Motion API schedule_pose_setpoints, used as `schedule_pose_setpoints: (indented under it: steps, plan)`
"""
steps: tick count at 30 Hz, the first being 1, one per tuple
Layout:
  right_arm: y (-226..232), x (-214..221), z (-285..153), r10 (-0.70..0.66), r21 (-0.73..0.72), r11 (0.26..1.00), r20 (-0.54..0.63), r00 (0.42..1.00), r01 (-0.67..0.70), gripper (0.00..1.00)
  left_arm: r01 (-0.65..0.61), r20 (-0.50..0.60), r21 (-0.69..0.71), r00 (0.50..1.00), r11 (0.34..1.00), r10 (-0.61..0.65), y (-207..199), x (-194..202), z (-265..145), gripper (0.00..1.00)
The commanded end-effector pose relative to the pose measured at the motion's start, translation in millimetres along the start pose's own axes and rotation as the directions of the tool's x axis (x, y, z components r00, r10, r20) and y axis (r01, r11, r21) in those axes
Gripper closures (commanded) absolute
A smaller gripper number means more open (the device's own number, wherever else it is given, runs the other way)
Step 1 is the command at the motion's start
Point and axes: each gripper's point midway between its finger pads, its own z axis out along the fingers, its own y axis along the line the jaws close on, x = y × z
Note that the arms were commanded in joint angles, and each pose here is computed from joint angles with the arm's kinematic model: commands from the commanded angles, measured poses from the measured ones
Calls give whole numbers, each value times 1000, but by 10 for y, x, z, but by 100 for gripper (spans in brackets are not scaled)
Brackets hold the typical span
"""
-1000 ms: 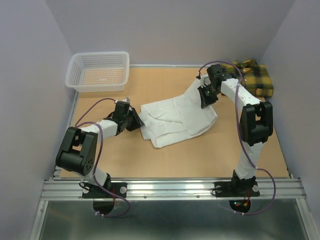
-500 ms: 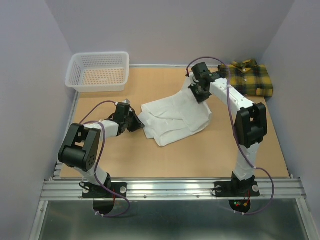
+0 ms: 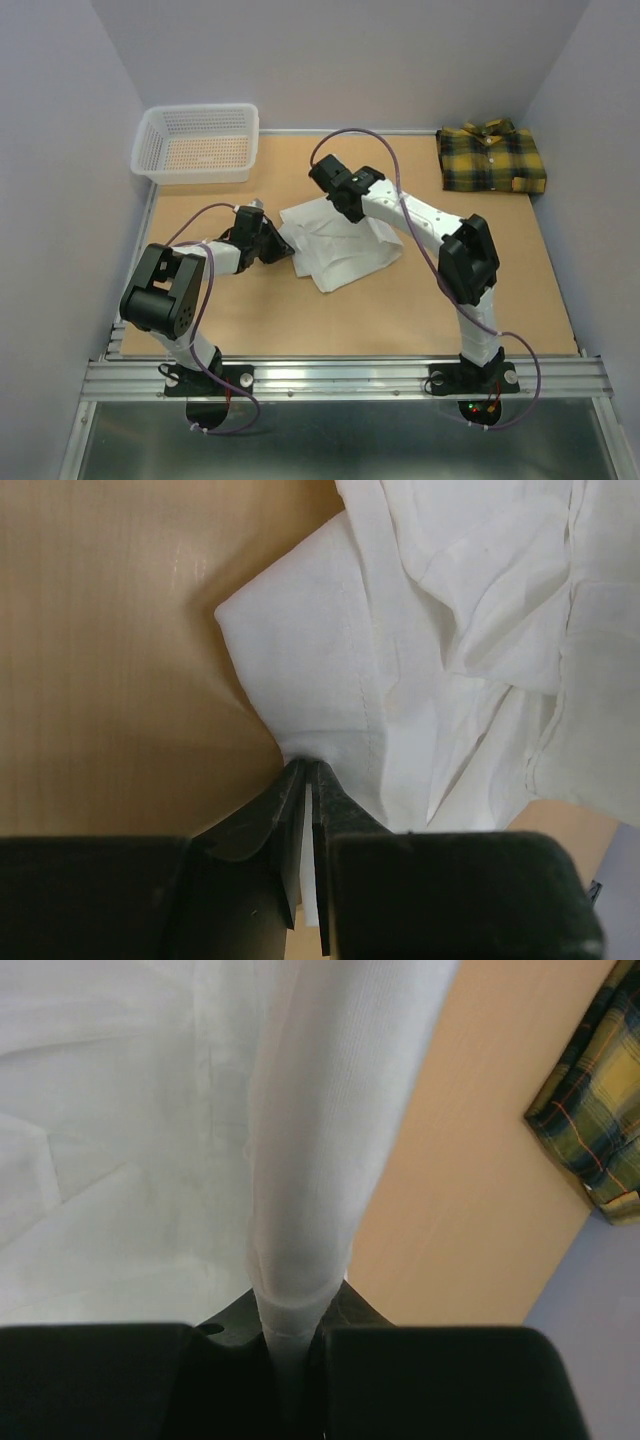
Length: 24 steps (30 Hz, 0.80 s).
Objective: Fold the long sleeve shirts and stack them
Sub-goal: Fold the shirt
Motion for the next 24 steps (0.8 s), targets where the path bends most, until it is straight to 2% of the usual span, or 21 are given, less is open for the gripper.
schedule_pose_setpoints:
  steps: [1, 6, 16, 22, 24]
  plan:
    - [74, -249, -202, 4, 99, 995, 53, 999, -9, 94, 20, -54, -46, 998, 999, -23, 178, 212, 13, 80]
    - [494, -299, -230, -47, 42, 998, 47, 998, 45, 90, 34, -58, -39, 998, 999, -36, 179, 241, 6, 80]
    - [1164, -290, -95, -7, -128, 992, 8, 1000, 8, 73, 48, -57, -35, 997, 998, -50, 200, 270, -11, 80]
    - [1408, -275, -63, 51, -189, 980, -18, 999, -54, 71, 50, -58, -31, 997, 998, -52, 190, 276, -10, 80]
    - [1434, -273, -69, 76, -197, 977, -25, 997, -80, 62, 49, -58, -25, 997, 998, -51, 176, 269, -9, 80]
